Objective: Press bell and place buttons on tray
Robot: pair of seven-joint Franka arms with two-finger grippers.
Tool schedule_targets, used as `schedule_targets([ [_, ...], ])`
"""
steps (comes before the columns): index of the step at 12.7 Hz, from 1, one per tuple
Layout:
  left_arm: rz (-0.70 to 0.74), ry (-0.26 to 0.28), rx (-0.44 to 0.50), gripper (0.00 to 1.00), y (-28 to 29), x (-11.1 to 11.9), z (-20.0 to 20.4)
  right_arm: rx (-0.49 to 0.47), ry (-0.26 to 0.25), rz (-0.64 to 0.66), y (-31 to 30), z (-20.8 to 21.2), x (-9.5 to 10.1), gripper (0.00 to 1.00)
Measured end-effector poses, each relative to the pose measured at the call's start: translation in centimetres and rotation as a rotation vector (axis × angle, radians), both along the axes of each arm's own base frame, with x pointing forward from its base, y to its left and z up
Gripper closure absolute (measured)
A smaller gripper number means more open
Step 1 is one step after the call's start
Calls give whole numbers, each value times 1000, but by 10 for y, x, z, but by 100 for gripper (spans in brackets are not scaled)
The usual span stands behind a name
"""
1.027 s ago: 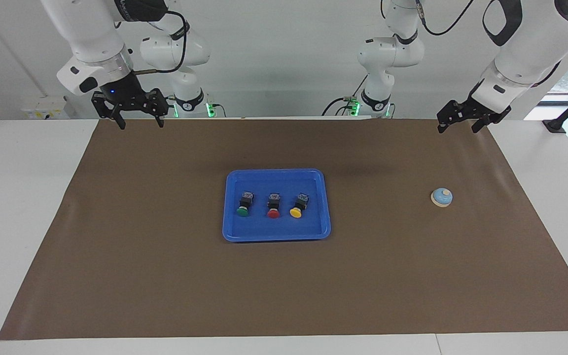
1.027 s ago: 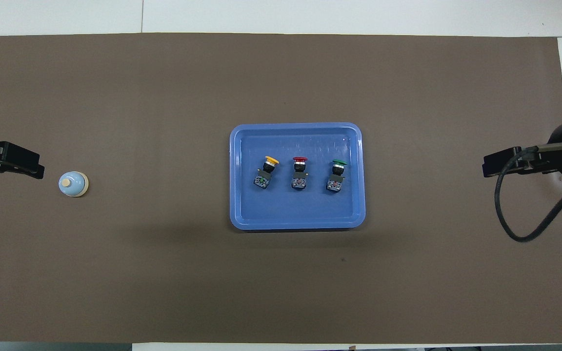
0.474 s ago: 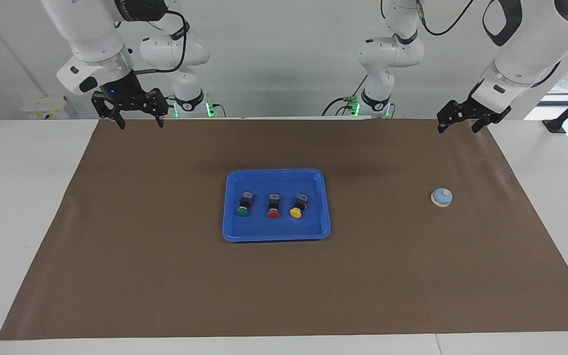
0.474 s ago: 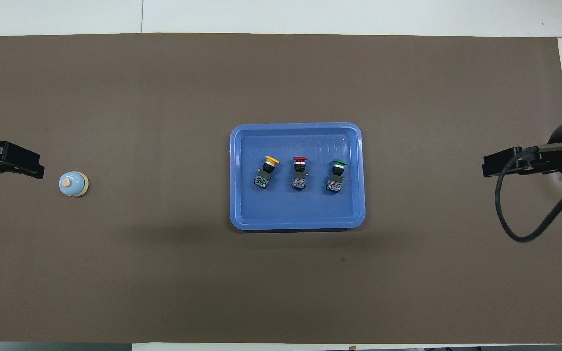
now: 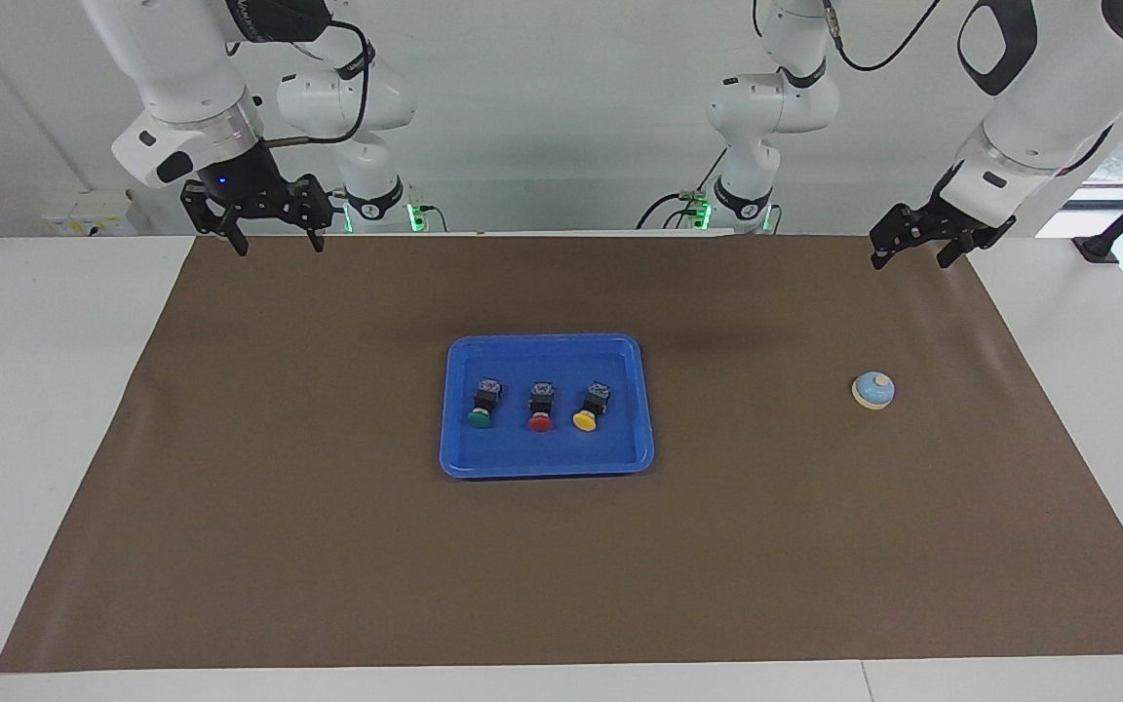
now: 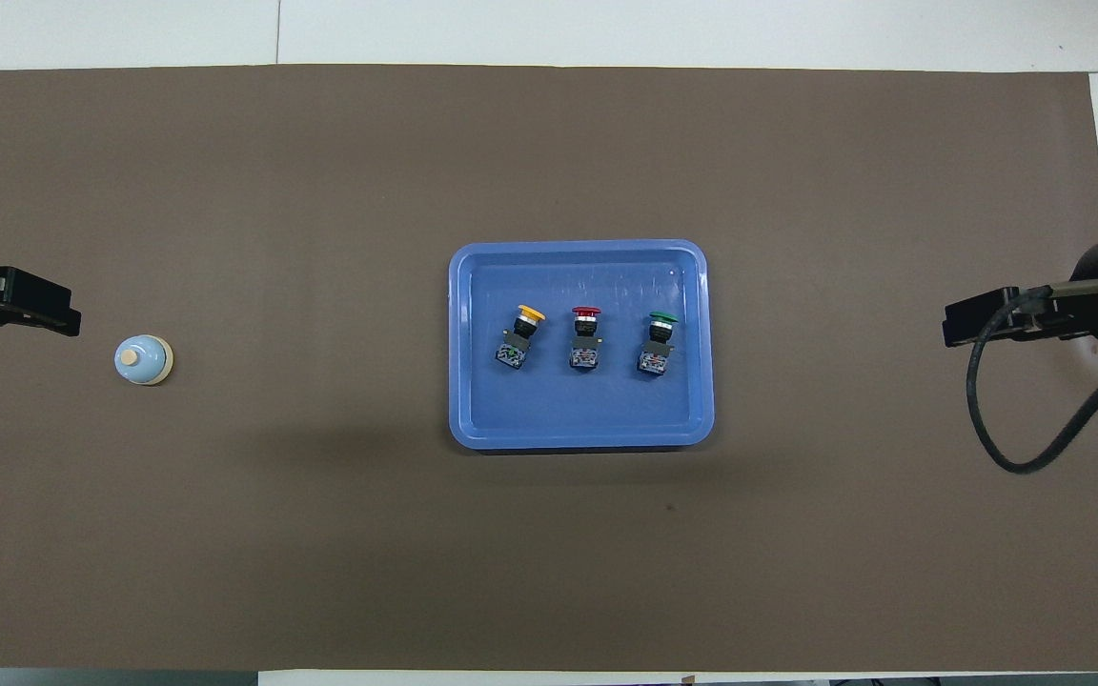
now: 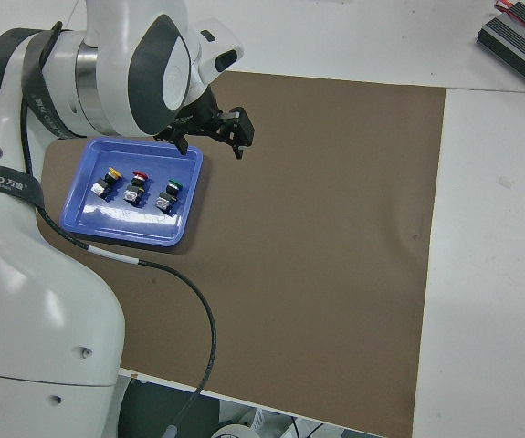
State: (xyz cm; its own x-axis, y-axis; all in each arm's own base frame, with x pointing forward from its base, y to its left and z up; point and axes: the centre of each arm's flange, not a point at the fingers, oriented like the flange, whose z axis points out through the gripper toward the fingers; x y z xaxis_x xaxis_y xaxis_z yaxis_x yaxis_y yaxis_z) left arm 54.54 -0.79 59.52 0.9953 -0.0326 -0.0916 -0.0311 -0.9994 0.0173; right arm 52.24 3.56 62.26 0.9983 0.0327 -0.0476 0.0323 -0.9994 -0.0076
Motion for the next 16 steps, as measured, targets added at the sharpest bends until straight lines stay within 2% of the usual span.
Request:
schedule_targets([
  [3, 63, -36, 1, 56, 35, -1, -35, 0, 0, 0, 0, 0, 0, 0],
  [6, 94, -29, 3, 96, 52, -4, -87, 0, 0, 0, 0, 0, 0, 0],
  [9, 94, -27, 2, 99, 74, -2, -138, 0, 0, 0, 0, 0, 0, 0],
  [13, 93, -65, 8, 99, 83, 12, -196, 0, 0, 0, 0, 0, 0, 0],
  [16, 99, -81, 11, 99, 86, 9, -219, 0, 0, 0, 0, 0, 0, 0],
])
